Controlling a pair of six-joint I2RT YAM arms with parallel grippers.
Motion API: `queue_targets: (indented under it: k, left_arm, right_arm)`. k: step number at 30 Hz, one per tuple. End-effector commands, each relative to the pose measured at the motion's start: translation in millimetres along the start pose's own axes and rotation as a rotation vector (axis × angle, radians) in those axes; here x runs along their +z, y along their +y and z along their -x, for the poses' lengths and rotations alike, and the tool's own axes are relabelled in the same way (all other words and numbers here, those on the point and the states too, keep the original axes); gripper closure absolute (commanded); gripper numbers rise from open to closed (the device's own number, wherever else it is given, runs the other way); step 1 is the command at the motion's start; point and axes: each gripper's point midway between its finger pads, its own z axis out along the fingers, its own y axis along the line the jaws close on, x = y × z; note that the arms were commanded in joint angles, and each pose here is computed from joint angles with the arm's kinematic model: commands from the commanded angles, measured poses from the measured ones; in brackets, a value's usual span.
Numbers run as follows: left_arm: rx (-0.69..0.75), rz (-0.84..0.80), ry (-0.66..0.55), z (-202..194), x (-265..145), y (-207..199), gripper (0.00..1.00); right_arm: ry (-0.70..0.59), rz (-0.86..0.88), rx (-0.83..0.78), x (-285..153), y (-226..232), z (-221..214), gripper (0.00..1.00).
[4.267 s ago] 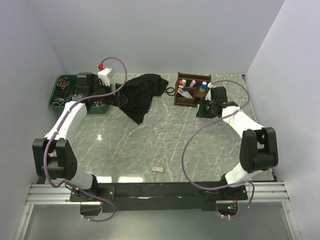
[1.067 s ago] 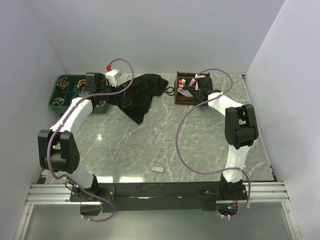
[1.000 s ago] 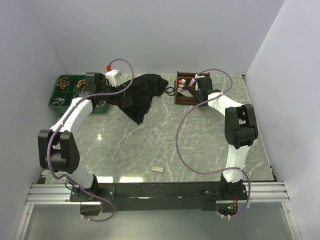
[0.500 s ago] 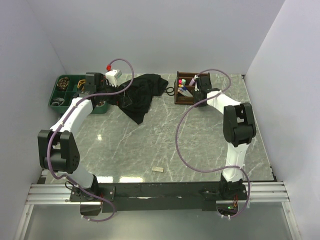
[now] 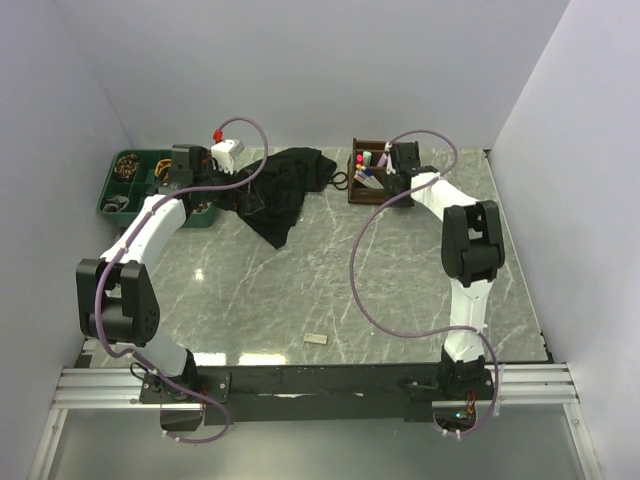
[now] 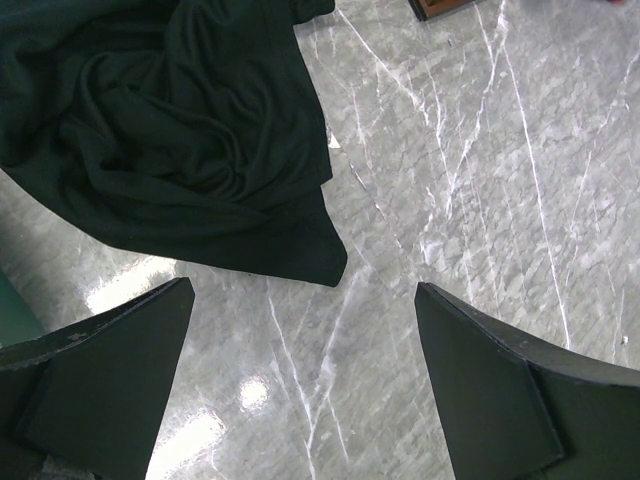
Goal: Sort the stationery into containers
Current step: Place the stationery in the storage box, then pick up the stationery from the center of the board.
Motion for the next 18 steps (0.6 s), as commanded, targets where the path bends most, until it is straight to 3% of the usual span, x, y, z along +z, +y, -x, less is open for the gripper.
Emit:
queue_targets:
  k: [1, 3, 7, 9, 11, 14, 18]
  left_arm:
    - [0.029, -0.022, -0.055, 20.9, -6.3, -8.6, 0.00]
    - [0.022, -0.036, -0.060, 21.4, -7.3, -12.0, 0.01]
    - [-0.021, -0.049, -0.072, 19.4, -9.6, -17.8, 0.01]
    - [-0.032, -0.053, -0.078, 17.5, -13.5, -21.6, 0.00]
    - [-0.043, -0.053, -0.083, 14.4, -18.2, -25.2, 0.01]
    - [-0.049, -0.035, -0.087, 6.6, -26.1, -27.9, 0.01]
    - [-0.048, 0.004, -0.091, -4.3, -37.3, -26.8, 0.01]
  right_arm:
    - [-0.022, 0.153, 0.057, -61.6, 27.3, 0.3, 1.00]
    - [-0.020, 0.213, 0.070, -83.9, 36.9, -10.1, 0.94]
    - [-0.023, 0.399, 0.017, -117.7, 72.1, -31.6, 0.73]
    - [-0.020, 0.621, -0.122, -140.4, 114.1, -55.5, 0.62]
    - [-0.015, 0.796, -0.302, -164.9, 145.4, -84.7, 0.58]
    - [-0.013, 0.871, -0.608, -187.8, 182.5, -131.5, 0.47]
    - [-0.058, 0.859, -0.820, -196.6, 204.1, -168.8, 0.42]
